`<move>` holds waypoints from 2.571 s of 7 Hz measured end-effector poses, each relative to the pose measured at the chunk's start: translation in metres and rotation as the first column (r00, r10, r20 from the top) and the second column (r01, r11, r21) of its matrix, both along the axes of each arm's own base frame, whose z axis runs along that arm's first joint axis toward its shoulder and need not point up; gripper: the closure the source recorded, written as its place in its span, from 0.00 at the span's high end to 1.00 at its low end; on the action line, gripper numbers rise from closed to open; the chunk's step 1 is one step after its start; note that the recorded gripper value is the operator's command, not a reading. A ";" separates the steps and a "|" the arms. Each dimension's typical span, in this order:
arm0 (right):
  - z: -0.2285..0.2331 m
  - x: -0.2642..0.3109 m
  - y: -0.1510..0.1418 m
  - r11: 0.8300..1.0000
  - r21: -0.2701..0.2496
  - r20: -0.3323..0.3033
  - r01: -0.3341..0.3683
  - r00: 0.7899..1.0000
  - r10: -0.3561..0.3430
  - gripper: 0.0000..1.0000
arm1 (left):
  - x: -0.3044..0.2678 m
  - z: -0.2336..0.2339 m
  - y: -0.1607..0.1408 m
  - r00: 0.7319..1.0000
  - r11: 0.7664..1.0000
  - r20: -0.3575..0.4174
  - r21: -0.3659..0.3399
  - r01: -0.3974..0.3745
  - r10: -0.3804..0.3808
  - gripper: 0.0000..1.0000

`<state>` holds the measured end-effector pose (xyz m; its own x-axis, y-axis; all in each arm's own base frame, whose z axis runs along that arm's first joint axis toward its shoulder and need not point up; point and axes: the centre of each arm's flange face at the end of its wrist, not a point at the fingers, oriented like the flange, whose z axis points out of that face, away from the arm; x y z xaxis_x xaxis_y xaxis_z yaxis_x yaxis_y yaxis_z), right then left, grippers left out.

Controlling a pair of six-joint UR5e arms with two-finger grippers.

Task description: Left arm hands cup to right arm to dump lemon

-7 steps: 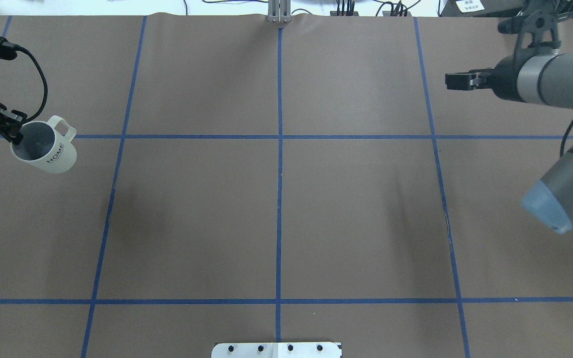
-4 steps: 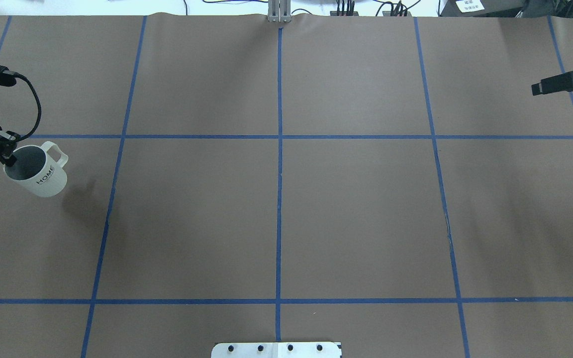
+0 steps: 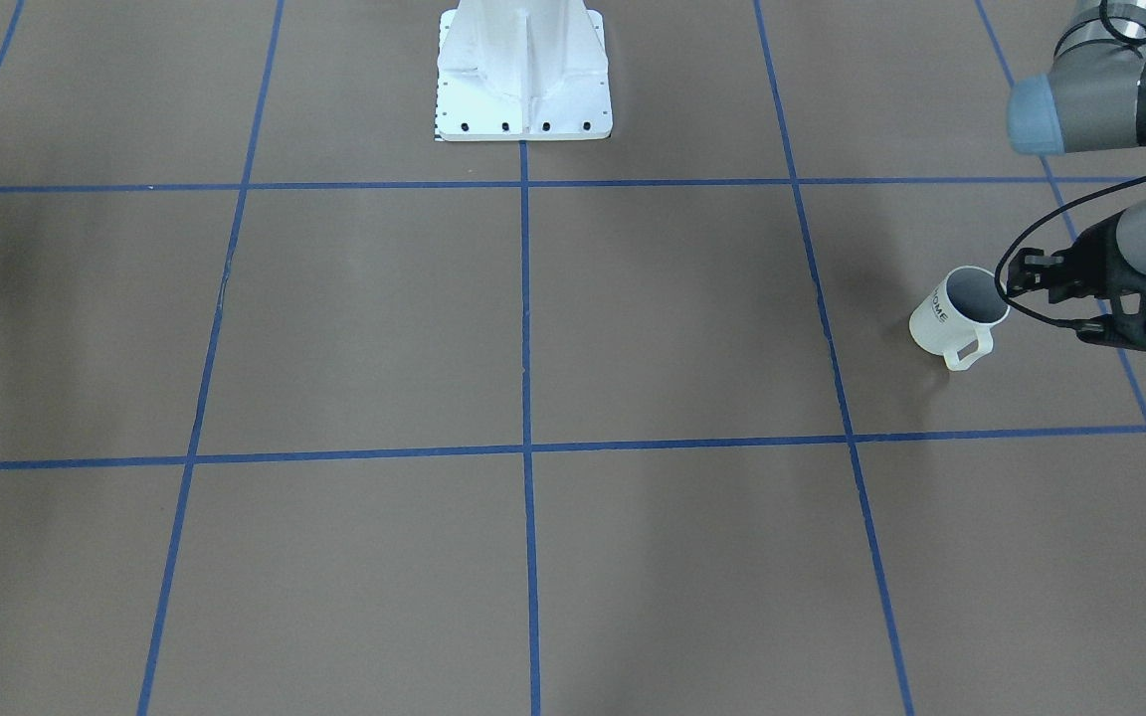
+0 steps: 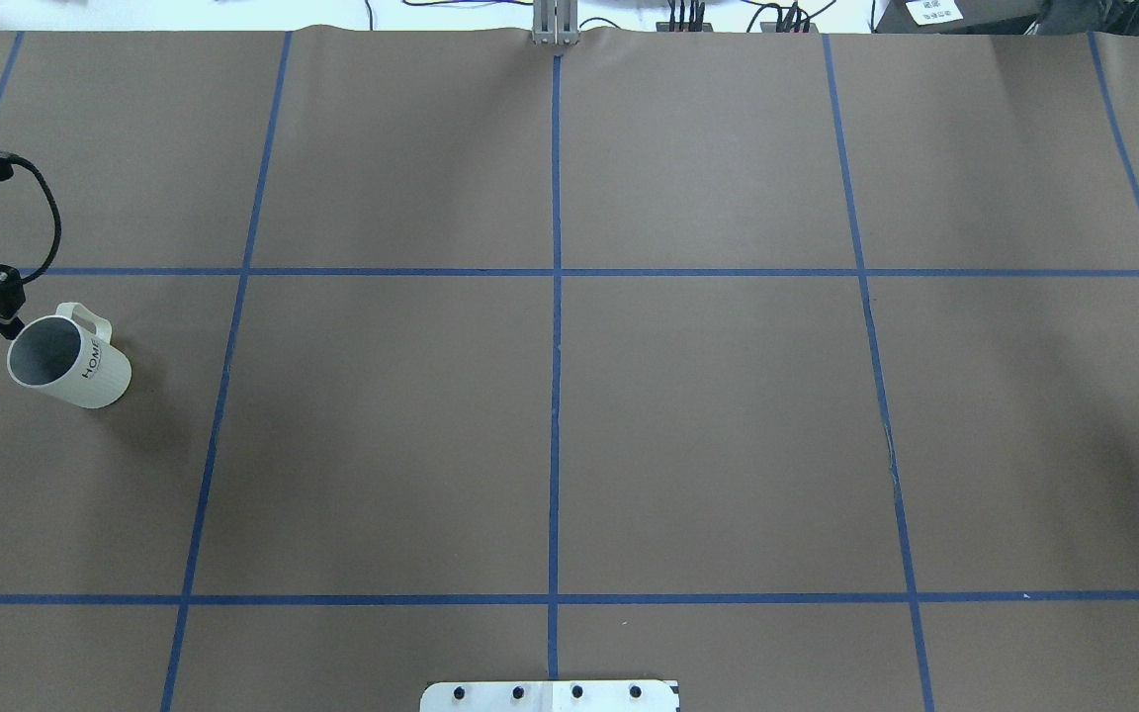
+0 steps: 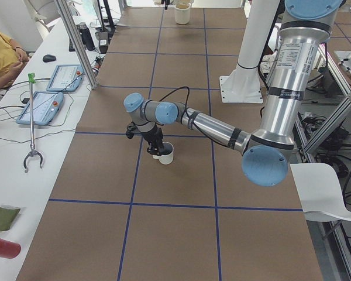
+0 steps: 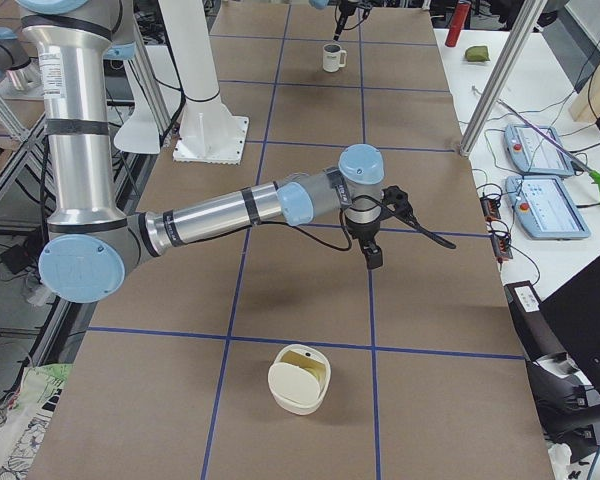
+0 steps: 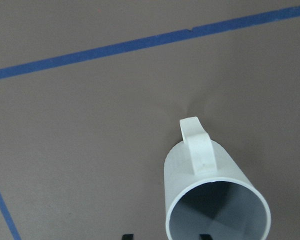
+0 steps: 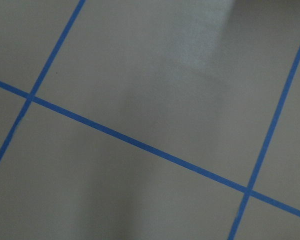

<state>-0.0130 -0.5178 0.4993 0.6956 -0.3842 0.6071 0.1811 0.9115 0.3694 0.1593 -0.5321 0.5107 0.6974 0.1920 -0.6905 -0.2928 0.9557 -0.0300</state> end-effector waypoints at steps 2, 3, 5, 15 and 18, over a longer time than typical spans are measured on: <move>0.008 0.026 0.000 1.000 -0.009 -0.025 0.015 1.000 -0.015 1.00 | -0.067 -0.015 -0.016 0.994 0.993 -0.021 0.035 0.112 -0.112 1.00; 0.016 0.034 0.003 0.999 -0.027 -0.032 0.019 0.999 -0.020 1.00 | -0.107 -0.024 -0.019 0.983 0.982 -0.031 0.055 0.182 -0.180 1.00; 0.037 0.048 0.011 0.996 -0.085 -0.052 0.040 0.998 -0.045 1.00 | -0.170 -0.022 -0.013 0.974 0.968 -0.045 0.114 0.225 -0.221 1.00; 0.091 0.065 0.042 0.984 -0.169 -0.106 0.049 0.992 -0.067 1.00 | -0.225 0.084 0.053 0.973 0.958 -0.049 0.169 0.232 -0.227 1.00; 0.099 0.065 0.045 0.982 -0.185 -0.105 0.049 0.992 -0.069 1.00 | -0.224 0.103 0.073 0.972 0.953 -0.057 0.194 0.234 -0.227 1.00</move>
